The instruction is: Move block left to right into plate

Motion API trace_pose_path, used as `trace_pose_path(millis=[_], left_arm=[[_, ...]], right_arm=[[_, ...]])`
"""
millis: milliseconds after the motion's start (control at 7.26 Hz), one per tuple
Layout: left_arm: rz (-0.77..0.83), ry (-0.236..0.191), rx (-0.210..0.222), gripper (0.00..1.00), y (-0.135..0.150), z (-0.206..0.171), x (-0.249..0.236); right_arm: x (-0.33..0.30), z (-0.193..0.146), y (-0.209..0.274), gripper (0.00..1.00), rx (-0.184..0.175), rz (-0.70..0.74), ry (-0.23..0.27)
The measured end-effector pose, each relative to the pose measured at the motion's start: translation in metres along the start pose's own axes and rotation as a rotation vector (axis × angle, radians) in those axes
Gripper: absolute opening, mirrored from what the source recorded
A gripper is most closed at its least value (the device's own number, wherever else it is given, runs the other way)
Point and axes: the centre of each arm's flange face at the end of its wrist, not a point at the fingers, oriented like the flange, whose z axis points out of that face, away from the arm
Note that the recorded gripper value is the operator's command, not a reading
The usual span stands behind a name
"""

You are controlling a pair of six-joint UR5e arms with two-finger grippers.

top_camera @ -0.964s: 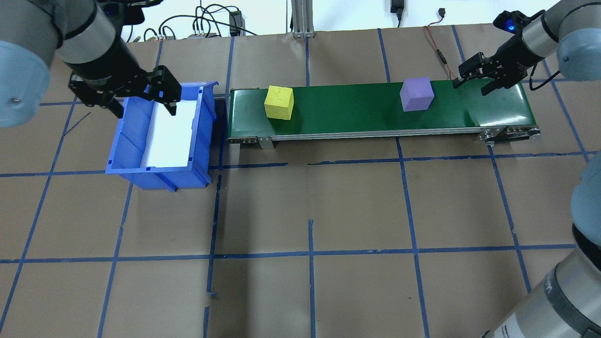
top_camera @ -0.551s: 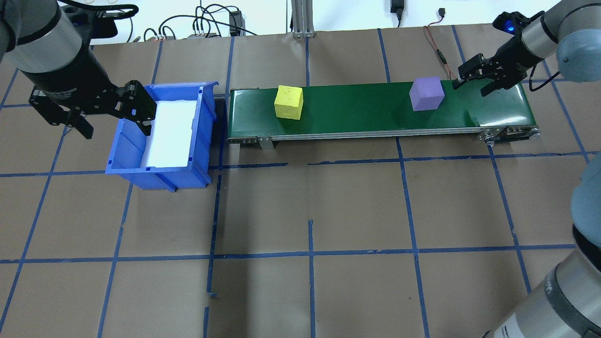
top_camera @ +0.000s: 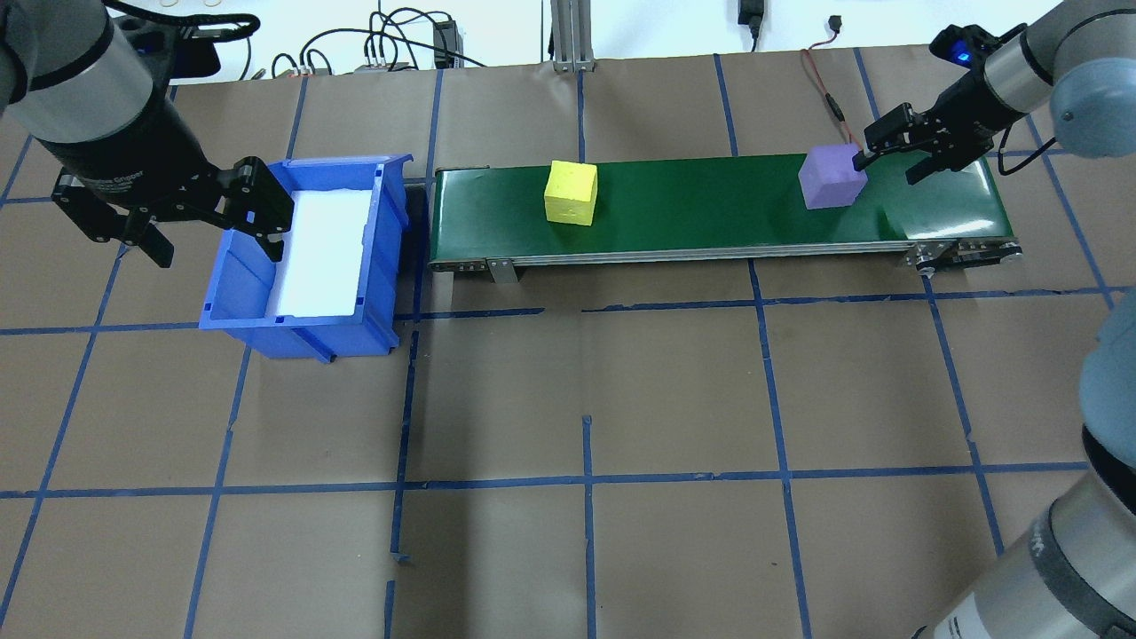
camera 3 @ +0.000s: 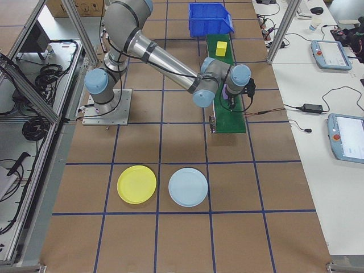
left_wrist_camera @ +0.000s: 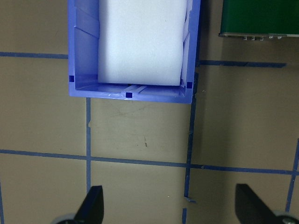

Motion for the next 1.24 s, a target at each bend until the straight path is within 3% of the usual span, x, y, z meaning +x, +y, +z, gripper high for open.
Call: trace_pose_path(millis=[964, 1102, 1240], left_arm=[[-0.001, 0.0, 0.009, 1.0, 0.0, -0.004, -0.001], [0.0, 0.0, 0.01, 1.0, -0.001, -0.005, -0.001], [0.0, 0.0, 0.011, 1.0, 0.0, -0.005, -0.001]], right_arm=[[0.001, 0.003, 0.0, 0.98, -0.002, -0.002, -0.007], [0.003, 0.007, 0.0, 0.96, -0.008, 0.0, -0.007], [0.006, 0.012, 0.0, 0.86, -0.017, 0.004, -0.002]])
